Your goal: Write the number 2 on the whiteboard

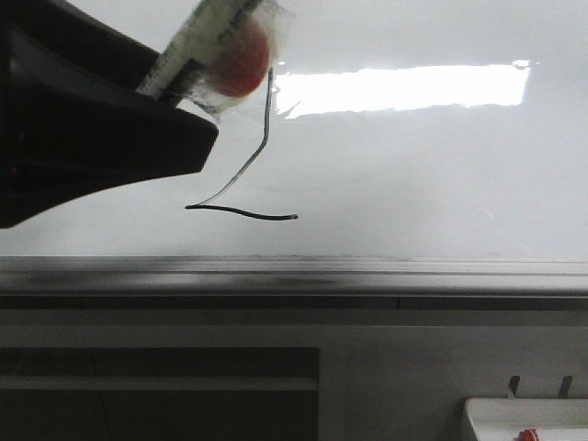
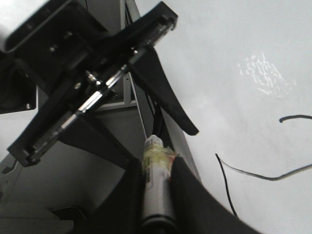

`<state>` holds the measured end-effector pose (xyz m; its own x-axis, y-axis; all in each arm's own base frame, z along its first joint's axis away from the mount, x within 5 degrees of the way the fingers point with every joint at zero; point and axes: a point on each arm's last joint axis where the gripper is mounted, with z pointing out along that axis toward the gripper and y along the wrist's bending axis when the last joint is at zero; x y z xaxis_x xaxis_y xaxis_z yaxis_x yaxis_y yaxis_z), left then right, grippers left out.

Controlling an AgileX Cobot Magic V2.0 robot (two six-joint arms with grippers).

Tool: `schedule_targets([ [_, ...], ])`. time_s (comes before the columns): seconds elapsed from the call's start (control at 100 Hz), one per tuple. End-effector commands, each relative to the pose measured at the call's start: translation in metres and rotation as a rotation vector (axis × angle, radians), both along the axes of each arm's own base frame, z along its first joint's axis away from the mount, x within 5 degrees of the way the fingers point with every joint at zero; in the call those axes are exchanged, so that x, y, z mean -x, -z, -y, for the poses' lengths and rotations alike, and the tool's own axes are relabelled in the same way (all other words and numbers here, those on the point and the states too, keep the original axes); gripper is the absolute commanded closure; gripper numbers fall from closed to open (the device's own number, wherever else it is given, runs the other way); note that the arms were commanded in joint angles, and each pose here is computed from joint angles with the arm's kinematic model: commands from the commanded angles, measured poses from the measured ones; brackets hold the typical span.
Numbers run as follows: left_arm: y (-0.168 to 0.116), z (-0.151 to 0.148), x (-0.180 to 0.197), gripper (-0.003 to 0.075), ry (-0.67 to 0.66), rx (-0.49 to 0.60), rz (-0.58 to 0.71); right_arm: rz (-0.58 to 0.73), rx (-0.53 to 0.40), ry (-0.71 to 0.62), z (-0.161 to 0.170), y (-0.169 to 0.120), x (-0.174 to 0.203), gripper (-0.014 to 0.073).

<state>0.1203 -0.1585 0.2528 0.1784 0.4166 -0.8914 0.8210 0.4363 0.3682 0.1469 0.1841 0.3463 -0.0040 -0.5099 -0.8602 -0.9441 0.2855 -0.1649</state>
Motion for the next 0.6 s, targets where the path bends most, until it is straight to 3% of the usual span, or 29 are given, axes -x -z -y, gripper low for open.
schedule_targets([
  [0.0,-0.016,0.007,-0.001,0.0357,0.026,0.098,0.043,0.051,-0.059,0.014,0.0,-0.017,0.0,0.0662],
  [0.08,-0.016,0.007,-0.001,0.0425,0.026,0.099,0.043,0.045,-0.054,0.002,-0.001,-0.017,0.002,0.0662],
  [0.22,-0.016,0.007,-0.001,0.0745,0.028,0.096,0.046,0.044,-0.053,-0.001,-0.001,-0.017,0.002,0.0662],
  [0.37,-0.016,0.007,0.0,0.0741,0.03,0.095,0.047,0.046,-0.058,0.004,-0.001,-0.017,0.002,0.0627],
  [0.46,-0.016,0.007,-0.001,0.0741,0.021,0.104,0.036,0.062,-0.07,0.022,-0.001,-0.019,0.0,0.0433],
  [0.49,-0.017,0.006,-0.001,0.0741,0.009,0.116,0.022,0.077,-0.083,0.041,-0.001,-0.02,-0.002,0.0309],
  [0.5,-0.017,0.006,-0.002,0.0741,0.001,0.125,0.012,0.093,-0.096,0.059,0.0,-0.022,-0.004,0.0232],
  [0.59,-0.018,0.001,-0.009,0.0741,-0.099,0.215,-0.089,0.174,-0.152,0.142,0.003,-0.031,-0.011,0.0001],
])
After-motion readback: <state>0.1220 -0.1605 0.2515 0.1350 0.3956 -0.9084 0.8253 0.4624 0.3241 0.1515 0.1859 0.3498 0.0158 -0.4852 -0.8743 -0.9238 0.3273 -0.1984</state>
